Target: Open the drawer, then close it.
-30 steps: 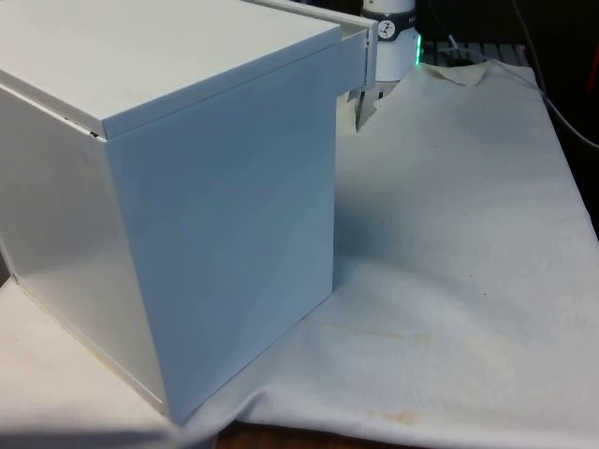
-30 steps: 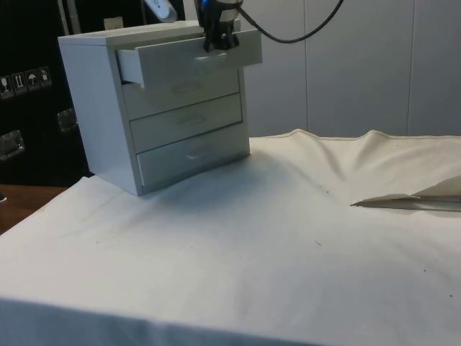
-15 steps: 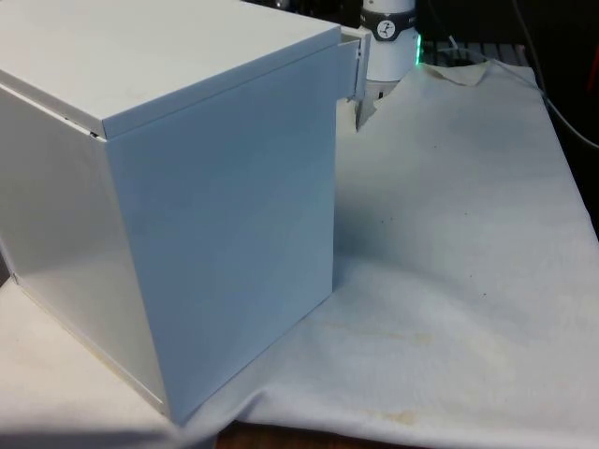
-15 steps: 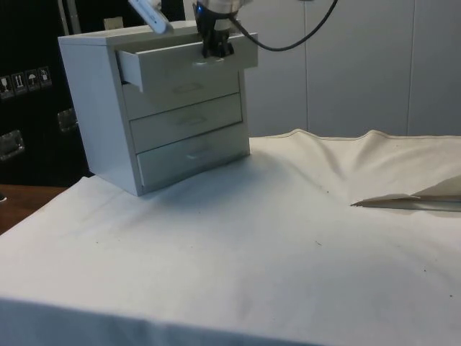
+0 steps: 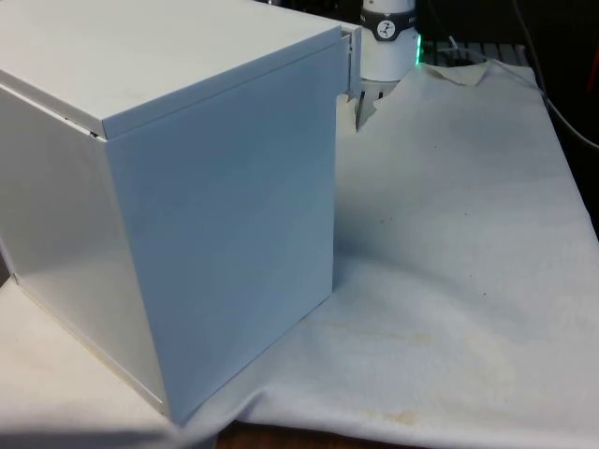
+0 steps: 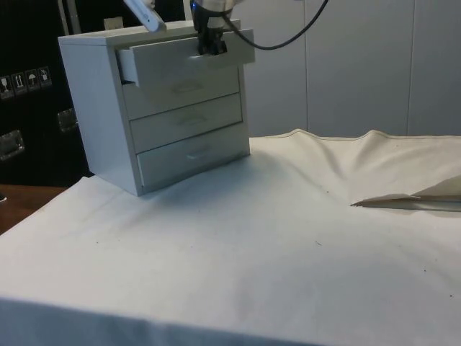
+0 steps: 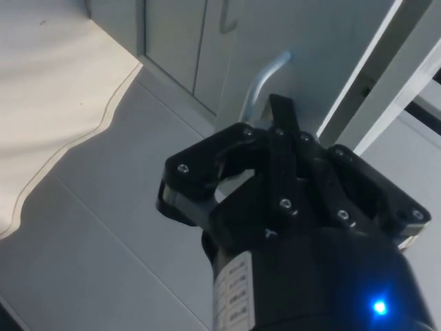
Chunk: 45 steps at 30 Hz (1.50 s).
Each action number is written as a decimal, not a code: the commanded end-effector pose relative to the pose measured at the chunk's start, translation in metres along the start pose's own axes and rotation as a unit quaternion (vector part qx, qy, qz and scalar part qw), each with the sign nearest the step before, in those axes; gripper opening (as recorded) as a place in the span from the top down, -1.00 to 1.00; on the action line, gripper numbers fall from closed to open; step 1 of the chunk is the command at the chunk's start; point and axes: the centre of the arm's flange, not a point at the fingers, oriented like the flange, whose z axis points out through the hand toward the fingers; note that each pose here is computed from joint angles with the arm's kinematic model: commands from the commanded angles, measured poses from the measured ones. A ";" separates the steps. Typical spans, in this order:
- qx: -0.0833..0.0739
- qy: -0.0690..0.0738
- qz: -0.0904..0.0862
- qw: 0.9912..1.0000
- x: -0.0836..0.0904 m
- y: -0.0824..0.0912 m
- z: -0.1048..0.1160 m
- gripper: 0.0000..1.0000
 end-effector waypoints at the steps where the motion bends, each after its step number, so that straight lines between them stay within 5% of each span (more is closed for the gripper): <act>1: -0.006 0.000 0.004 1.000 0.001 0.004 0.003 1.00; 29: -0.014 -0.013 0.058 0.998 0.011 0.019 0.020 1.00; 45: -0.026 -0.014 0.093 0.995 0.021 0.024 0.031 1.00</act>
